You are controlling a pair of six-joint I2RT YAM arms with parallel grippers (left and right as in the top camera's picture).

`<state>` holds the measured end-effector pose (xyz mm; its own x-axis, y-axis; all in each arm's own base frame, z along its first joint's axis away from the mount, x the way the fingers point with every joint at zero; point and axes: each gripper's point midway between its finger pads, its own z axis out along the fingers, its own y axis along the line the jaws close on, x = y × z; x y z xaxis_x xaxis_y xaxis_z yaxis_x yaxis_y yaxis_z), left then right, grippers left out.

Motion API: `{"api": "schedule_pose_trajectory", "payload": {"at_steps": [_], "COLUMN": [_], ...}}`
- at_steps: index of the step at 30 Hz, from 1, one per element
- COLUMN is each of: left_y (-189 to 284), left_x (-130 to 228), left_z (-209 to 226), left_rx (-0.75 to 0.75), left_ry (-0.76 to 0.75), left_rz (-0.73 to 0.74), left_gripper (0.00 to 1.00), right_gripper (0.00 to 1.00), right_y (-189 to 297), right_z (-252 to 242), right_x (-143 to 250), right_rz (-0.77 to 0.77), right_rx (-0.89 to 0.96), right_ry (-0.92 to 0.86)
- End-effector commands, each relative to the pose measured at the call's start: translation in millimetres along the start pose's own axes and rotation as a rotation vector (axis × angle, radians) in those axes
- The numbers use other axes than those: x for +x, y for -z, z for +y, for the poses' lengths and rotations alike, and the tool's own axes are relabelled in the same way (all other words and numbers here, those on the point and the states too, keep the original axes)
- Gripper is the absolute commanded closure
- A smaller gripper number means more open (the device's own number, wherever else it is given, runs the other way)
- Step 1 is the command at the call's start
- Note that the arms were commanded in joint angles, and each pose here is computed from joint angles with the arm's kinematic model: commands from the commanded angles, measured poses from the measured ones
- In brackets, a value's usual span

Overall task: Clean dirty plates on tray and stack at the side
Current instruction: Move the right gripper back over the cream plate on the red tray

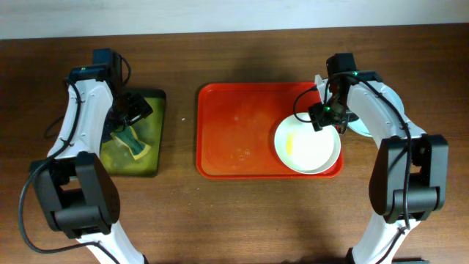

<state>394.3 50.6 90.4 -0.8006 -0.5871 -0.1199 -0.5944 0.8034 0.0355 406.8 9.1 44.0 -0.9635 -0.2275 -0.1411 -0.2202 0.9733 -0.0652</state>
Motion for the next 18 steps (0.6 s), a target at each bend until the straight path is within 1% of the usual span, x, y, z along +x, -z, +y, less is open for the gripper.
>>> {"api": "schedule_pose_trajectory", "payload": {"at_steps": [1,3,7,11,12,16,18], "left_y": [3.0,3.0,3.0,3.0,3.0,3.0,3.0], "left_x": [-4.4,-4.4,-4.4,-4.4,-4.4,-4.5,-4.4], "left_z": [0.9,0.9,0.9,0.9,0.9,1.1,0.9], "left_rx": [0.005,0.005,0.005,0.005,0.005,0.005,0.005], "left_ry": [0.009,0.009,0.009,0.009,0.009,0.009,0.009], "left_rz": [-0.010,-0.010,-0.010,-0.010,-0.010,-0.010,-0.010], "left_gripper": [0.01,0.01,0.01,0.01,0.01,0.01,0.01], "right_gripper": [0.30,0.42,0.43,0.44,0.45,0.45,0.45], "right_y": [-12.0,-16.7,-28.7,-29.6,-28.6,-11.2,-2.1], "right_z": [0.8,3.3,7.9,11.9,17.5,59.0,65.6], "right_x": [16.2,28.3,51.5,56.6,56.4,38.4,29.3], "right_rz": [0.063,0.101,0.164,0.181,0.182,0.135,0.112], "right_rx": [0.005,-0.001,-0.012,-0.024,-0.056,-0.312,-0.362], "right_ry": [-0.030,-0.039,-0.037,-0.083,-0.094,-0.116,-0.119]}}
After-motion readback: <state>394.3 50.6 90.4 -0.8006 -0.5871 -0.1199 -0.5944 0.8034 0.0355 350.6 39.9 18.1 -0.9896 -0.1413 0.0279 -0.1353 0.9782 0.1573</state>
